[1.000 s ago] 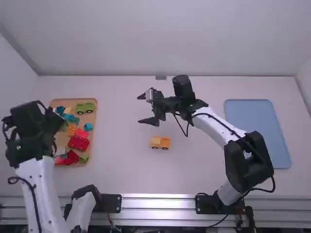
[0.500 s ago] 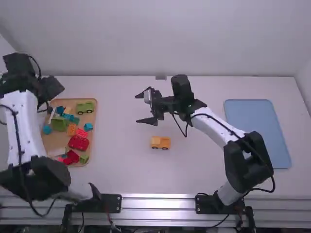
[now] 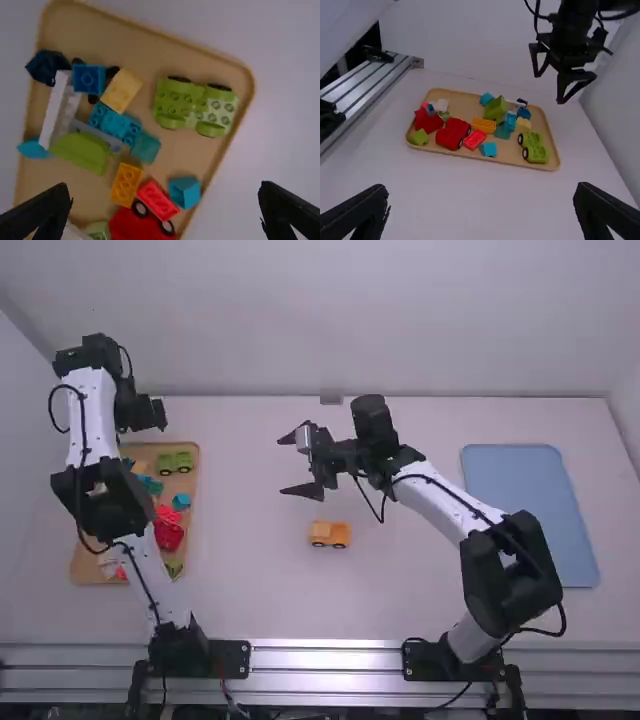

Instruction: Assemble lego blocks to make yellow taxi

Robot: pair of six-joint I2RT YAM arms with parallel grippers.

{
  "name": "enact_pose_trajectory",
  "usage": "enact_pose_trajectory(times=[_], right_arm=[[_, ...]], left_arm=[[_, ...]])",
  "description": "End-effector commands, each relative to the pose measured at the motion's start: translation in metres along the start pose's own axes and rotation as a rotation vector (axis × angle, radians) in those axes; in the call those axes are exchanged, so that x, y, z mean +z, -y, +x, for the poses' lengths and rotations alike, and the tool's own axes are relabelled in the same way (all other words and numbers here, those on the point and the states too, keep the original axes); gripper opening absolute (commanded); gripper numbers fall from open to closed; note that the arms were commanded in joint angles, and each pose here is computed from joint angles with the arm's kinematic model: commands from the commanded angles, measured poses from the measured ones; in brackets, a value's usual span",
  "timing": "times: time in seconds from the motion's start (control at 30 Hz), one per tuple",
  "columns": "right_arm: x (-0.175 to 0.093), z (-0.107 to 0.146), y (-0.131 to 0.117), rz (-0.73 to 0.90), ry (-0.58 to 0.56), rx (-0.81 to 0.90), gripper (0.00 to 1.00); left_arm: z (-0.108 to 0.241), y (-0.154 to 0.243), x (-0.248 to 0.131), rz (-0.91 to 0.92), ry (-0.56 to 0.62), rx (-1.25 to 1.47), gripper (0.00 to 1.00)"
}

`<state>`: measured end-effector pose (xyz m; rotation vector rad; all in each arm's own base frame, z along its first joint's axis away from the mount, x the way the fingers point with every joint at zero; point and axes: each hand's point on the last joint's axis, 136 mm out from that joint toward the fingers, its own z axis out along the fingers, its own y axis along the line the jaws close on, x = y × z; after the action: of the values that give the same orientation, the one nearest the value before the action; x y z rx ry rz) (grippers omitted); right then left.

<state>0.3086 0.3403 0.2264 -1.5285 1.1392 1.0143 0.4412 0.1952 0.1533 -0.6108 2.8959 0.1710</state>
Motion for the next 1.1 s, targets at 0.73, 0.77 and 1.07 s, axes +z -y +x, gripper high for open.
enact_pose_trajectory(times=[0.73,0.77,1.07], right_arm=[[0.0,-0.009,0.005,0.002,0.011,0.018,0.99],[0.0,-0.009,0.005,0.002,0.01,0.018,0.99],[0.0,-0.008,0.006,0.006,0.006,0.02,0.99]], left_arm=[[0.003,-0.046,0.128,0.071,-0.06,0.544,0.56],[0.007,-0.043,0.13,0.082,-0.072,0.563,0.54],[0.008,-0.042,0.155,0.064,-0.05,0.545,0.47]])
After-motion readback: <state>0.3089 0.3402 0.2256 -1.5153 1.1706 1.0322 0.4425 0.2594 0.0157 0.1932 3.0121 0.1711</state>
